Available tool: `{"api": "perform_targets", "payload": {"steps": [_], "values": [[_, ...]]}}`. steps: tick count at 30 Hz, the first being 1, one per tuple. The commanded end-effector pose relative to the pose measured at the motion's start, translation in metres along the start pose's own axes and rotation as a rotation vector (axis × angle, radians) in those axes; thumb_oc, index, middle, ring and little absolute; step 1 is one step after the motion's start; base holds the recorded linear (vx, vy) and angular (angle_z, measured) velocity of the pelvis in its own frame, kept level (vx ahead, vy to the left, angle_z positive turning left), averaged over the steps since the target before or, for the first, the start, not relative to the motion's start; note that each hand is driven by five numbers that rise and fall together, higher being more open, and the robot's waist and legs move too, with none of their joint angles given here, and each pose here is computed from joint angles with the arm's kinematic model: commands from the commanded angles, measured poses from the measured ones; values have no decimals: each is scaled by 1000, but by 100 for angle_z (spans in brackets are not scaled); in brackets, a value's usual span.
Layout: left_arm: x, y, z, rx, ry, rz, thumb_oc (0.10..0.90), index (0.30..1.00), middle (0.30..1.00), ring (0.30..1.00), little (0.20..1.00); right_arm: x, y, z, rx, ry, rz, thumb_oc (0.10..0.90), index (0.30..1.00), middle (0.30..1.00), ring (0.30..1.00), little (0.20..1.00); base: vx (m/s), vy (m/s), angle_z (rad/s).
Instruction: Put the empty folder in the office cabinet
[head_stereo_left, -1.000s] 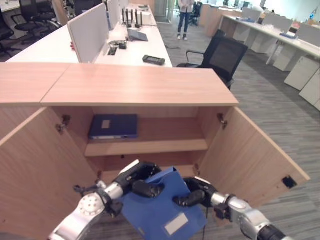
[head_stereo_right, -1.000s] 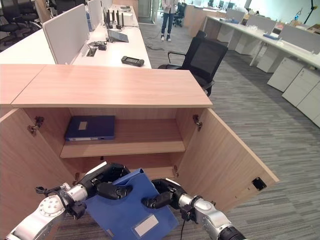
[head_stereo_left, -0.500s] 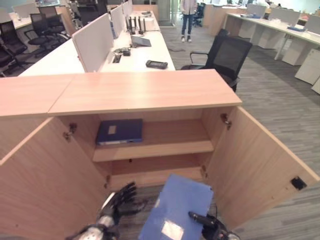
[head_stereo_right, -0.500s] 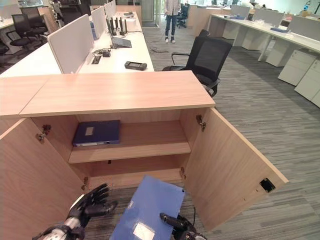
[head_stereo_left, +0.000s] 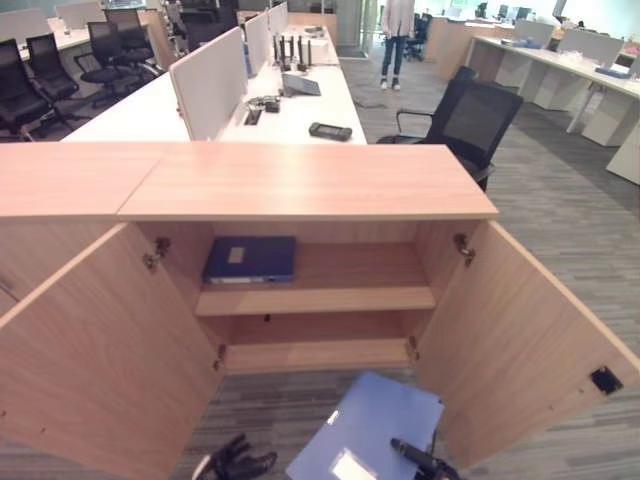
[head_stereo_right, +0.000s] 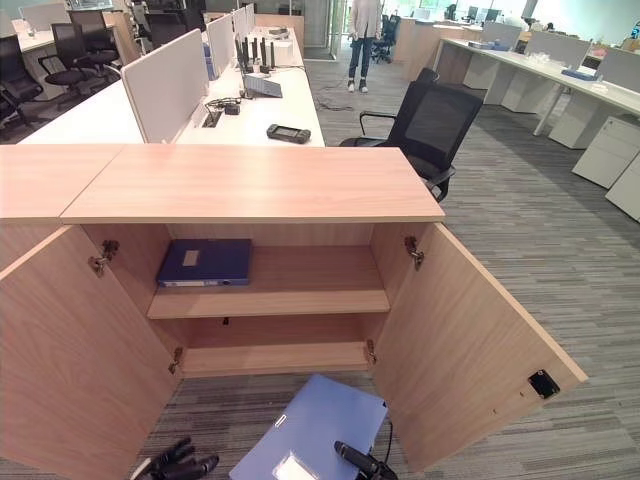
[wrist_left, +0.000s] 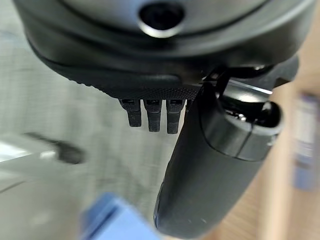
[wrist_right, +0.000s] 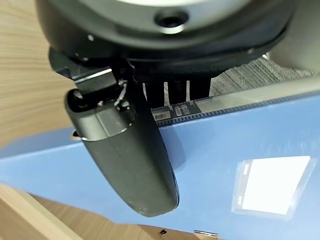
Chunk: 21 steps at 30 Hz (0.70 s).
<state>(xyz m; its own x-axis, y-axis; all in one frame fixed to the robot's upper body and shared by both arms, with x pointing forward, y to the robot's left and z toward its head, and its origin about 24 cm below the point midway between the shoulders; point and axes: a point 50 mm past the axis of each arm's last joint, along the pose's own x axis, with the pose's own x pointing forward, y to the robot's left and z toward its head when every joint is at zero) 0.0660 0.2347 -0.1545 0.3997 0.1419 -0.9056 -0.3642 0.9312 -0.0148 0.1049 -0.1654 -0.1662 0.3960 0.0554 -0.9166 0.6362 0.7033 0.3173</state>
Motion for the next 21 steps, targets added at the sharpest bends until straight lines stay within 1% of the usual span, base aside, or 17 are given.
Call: {"api": "perform_targets", "payload": {"steps": [1,2,3,4,5,6,7,8,9,13,15,18,21], "values": [[10,-15,24,-35,-47,-30,800,900,900,900,900,8,62,25,78,-81,170,400,300,300,300,300,50,-63,13],[12,-13,8,-51,32,16,800,900,900,900,900,9,62,25,116,-83,156,400,300,300,300,300,50,-63,13],[12,-13,8,-51,31,16,800,900,900,900,900,9,62,25,116,-84,157,400,300,300,300,300,63,-72,15],[12,-9,0,-52,71,41,800,900,900,900,900,9,63,27,139,-92,156,400,300,300,300,300,72,-75,19],[9,-3,-13,-9,133,77,800,900,900,900,900,9,64,31,187,-114,151,400,300,300,300,300,98,-100,18],[8,0,-20,33,161,93,800,900,900,900,900,9,65,34,193,-129,153,400,300,300,300,300,73,-73,13],[8,0,-19,33,161,93,800,900,900,900,900,9,65,34,193,-129,153,400,300,300,300,300,93,-76,2],[4,6,-33,97,222,121,800,900,900,900,900,8,67,39,207,-157,168,400,300,300,300,300,95,-73,0],[2,10,-39,98,247,138,800,900,900,900,900,8,67,40,209,-168,173,400,300,300,300,300,95,-72,-2],[-2,15,-47,47,268,179,800,900,900,900,900,5,67,52,196,-224,194,400,300,300,300,300,12,-54,-3],[-1,13,-45,1,249,194,800,900,900,900,900,3,63,66,206,-275,179,400,300,300,300,300,-76,-83,3],[-1,14,-45,19,244,183,800,900,900,900,900,3,58,75,227,-292,144,400,300,300,300,300,200,-34,20],[-1,15,-45,12,235,195,800,900,900,900,900,2,61,78,206,-301,147,400,300,300,300,300,127,105,2]]}}
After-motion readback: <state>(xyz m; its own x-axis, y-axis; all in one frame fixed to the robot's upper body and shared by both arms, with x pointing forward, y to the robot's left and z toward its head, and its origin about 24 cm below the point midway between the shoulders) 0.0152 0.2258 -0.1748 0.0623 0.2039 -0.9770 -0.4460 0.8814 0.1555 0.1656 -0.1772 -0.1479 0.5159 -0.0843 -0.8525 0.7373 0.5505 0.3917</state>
